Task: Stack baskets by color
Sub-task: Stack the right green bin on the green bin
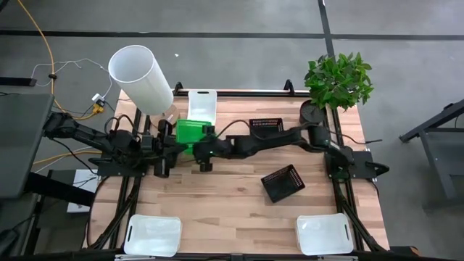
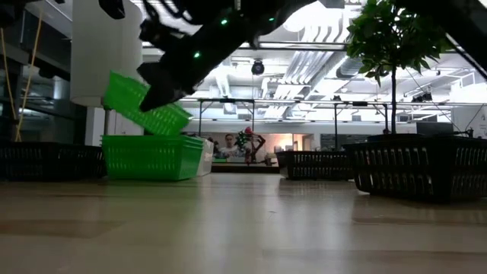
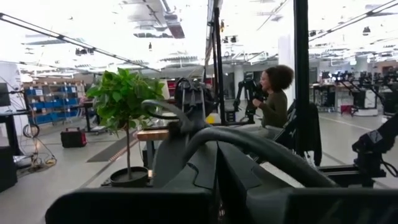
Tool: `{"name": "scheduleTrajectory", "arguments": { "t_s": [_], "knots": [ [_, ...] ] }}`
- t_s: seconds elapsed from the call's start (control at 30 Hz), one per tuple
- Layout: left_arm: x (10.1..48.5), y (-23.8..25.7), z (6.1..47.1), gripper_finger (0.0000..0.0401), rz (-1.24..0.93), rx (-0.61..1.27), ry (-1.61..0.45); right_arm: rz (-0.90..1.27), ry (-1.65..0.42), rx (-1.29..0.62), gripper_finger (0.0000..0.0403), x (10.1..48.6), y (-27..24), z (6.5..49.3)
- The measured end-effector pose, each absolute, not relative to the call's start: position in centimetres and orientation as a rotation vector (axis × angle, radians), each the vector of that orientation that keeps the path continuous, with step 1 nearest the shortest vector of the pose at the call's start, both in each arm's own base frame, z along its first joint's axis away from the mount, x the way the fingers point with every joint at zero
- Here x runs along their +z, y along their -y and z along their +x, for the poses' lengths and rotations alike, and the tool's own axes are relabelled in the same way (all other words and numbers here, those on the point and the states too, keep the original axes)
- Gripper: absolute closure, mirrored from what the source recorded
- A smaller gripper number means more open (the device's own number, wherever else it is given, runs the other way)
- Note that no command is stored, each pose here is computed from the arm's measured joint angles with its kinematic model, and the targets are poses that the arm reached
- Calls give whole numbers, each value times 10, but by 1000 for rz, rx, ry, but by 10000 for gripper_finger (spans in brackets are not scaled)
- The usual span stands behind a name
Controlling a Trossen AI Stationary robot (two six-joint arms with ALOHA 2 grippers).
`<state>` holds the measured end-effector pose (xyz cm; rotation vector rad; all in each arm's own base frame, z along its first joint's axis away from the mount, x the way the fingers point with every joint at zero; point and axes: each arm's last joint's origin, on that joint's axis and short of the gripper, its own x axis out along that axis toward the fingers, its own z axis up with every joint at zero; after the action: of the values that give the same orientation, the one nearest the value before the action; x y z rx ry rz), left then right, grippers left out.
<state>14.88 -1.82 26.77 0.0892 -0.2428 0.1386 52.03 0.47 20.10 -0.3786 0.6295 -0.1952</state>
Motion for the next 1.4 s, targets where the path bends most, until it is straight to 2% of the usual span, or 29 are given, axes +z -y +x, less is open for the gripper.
{"name": "scheduleTrajectory", "arguments": {
  "t_s": [0.23,0.5,1.07,1.4],
  "knots": [
    [268,18,149,401,89,138,242,-331,-785,-276,403,198,-2,522],
    [268,18,149,401,88,135,243,-331,-870,-266,403,203,-9,516],
    [268,18,149,401,88,138,243,-337,-912,-129,403,203,-14,514],
    [268,18,149,401,88,138,243,-339,-913,-126,396,202,-14,514]
  ]
}}
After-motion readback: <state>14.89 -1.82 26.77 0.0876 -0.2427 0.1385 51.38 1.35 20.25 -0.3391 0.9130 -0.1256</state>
